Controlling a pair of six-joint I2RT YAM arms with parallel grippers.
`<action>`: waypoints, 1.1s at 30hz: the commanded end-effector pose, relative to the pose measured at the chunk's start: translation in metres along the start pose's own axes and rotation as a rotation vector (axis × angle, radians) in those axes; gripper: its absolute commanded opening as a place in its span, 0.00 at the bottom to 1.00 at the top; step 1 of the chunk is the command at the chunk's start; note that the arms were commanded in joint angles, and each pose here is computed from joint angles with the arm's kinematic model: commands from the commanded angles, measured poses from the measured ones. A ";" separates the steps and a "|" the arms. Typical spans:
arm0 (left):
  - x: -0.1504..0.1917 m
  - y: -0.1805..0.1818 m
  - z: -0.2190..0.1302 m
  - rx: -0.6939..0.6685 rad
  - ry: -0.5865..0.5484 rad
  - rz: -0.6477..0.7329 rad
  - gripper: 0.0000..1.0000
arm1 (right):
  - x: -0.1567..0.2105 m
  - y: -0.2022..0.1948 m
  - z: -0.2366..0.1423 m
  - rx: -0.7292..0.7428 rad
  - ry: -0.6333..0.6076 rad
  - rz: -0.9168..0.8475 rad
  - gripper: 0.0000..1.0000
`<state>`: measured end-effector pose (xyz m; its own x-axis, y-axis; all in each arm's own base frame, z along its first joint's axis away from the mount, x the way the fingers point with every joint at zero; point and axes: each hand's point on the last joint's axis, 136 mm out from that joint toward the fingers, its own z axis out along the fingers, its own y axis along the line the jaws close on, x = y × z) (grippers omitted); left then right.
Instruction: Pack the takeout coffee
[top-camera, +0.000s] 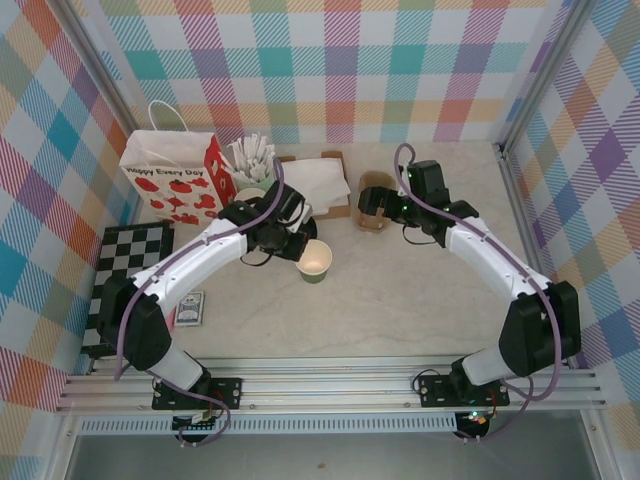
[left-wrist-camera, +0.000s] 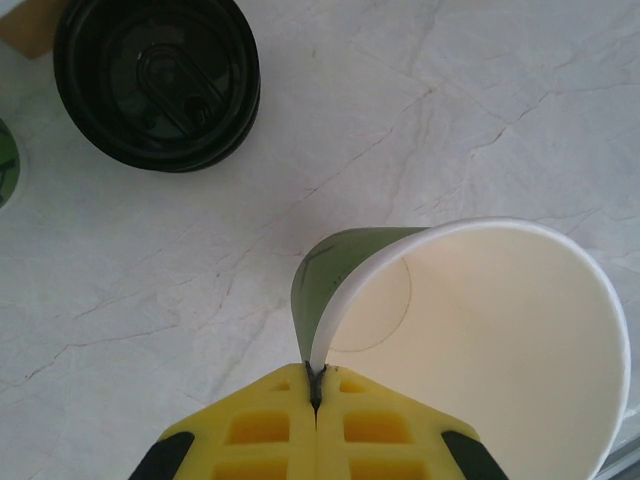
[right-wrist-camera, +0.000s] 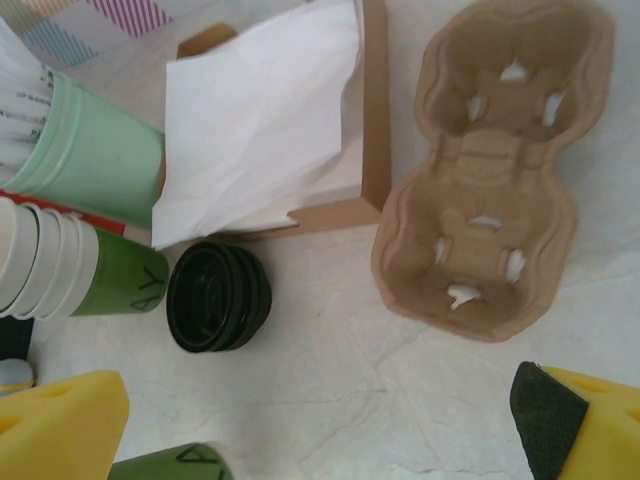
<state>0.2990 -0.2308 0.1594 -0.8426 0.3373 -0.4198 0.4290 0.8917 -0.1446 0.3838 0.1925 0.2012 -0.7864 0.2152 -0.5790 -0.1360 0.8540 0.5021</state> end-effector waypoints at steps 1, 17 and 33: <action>0.004 -0.009 0.015 0.040 0.007 0.041 0.00 | 0.006 0.015 0.013 -0.069 0.063 0.040 1.00; 0.022 -0.014 0.024 0.091 0.062 0.112 0.22 | 0.039 0.044 0.065 -0.151 0.238 -0.075 0.93; -0.038 0.070 -0.072 -0.155 -0.444 -0.435 1.00 | 0.060 0.067 0.132 0.002 0.311 -0.234 0.69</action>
<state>0.3123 -0.1989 0.2128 -0.7748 0.1063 -0.6232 0.3192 0.9167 -0.2404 0.4058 0.3228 0.1218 -0.8873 -0.0950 -0.4513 -0.3256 0.8221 0.4670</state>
